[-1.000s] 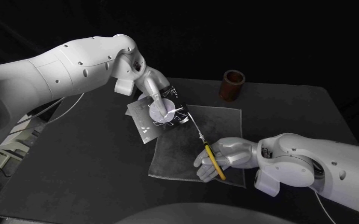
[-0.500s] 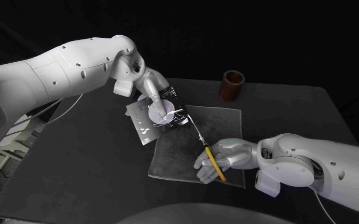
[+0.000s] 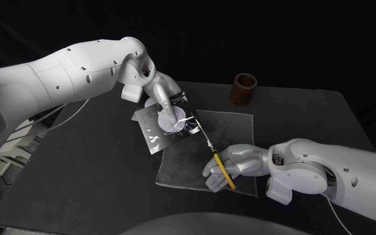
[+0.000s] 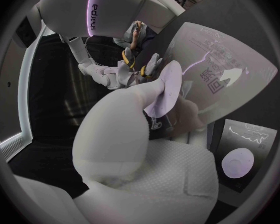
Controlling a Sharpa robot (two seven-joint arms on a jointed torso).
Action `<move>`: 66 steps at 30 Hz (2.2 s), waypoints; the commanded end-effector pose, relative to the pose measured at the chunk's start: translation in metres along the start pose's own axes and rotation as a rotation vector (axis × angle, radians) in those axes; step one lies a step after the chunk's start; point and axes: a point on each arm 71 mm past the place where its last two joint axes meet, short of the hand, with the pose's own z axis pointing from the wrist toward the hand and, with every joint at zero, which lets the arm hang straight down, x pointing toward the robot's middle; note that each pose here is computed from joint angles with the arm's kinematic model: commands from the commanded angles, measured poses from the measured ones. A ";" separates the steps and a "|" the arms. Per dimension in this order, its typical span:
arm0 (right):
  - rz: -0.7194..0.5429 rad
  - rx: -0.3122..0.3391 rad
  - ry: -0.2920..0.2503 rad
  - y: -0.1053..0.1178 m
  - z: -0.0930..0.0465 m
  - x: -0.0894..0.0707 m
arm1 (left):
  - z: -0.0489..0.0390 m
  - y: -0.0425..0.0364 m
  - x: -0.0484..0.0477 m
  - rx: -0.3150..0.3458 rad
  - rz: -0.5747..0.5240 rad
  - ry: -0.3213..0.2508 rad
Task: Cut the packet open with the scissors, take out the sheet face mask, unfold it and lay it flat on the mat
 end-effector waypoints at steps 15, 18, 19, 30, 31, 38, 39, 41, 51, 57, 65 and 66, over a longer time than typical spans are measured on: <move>-0.028 -0.020 0.005 0.005 -0.003 0.000 | 0.0046 -0.0113 0.0079 0.025 0.036 0.040; -0.034 -0.024 0.005 0.007 -0.002 0.000 | 0.0057 -0.0133 0.0094 0.027 0.043 0.047; -0.035 -0.025 0.006 0.008 -0.002 0.000 | 0.0060 -0.0139 0.0097 0.028 0.044 0.049; -0.054 -0.037 0.012 0.017 0.001 -0.001 | 0.0092 -0.0193 0.0125 0.032 0.060 0.067; -0.055 -0.038 0.011 0.018 0.001 -0.001 | 0.0096 -0.0199 0.0129 0.032 0.062 0.069; -0.063 -0.047 0.005 0.022 0.000 -0.004 | 0.0110 -0.0225 0.0151 0.033 0.071 0.079; -0.064 -0.047 0.005 0.023 0.000 -0.004 | 0.0111 -0.0226 0.0152 0.032 0.071 0.079; -0.065 -0.049 0.005 0.023 0.000 -0.004 | 0.0112 -0.0228 0.0155 0.032 0.072 0.080; -0.070 -0.053 0.004 0.026 0.002 -0.006 | 0.0135 -0.0272 0.0183 0.036 0.084 0.092; -0.068 -0.063 -0.009 0.027 0.002 -0.008 | 0.0142 -0.0285 0.0193 0.036 0.089 0.096; -0.056 -0.097 -0.041 0.030 0.001 -0.011 | 0.0148 -0.0296 0.0204 0.036 0.092 0.099; -0.054 -0.102 -0.045 0.031 0.001 -0.011 | 0.0149 -0.0298 0.0205 0.036 0.093 0.099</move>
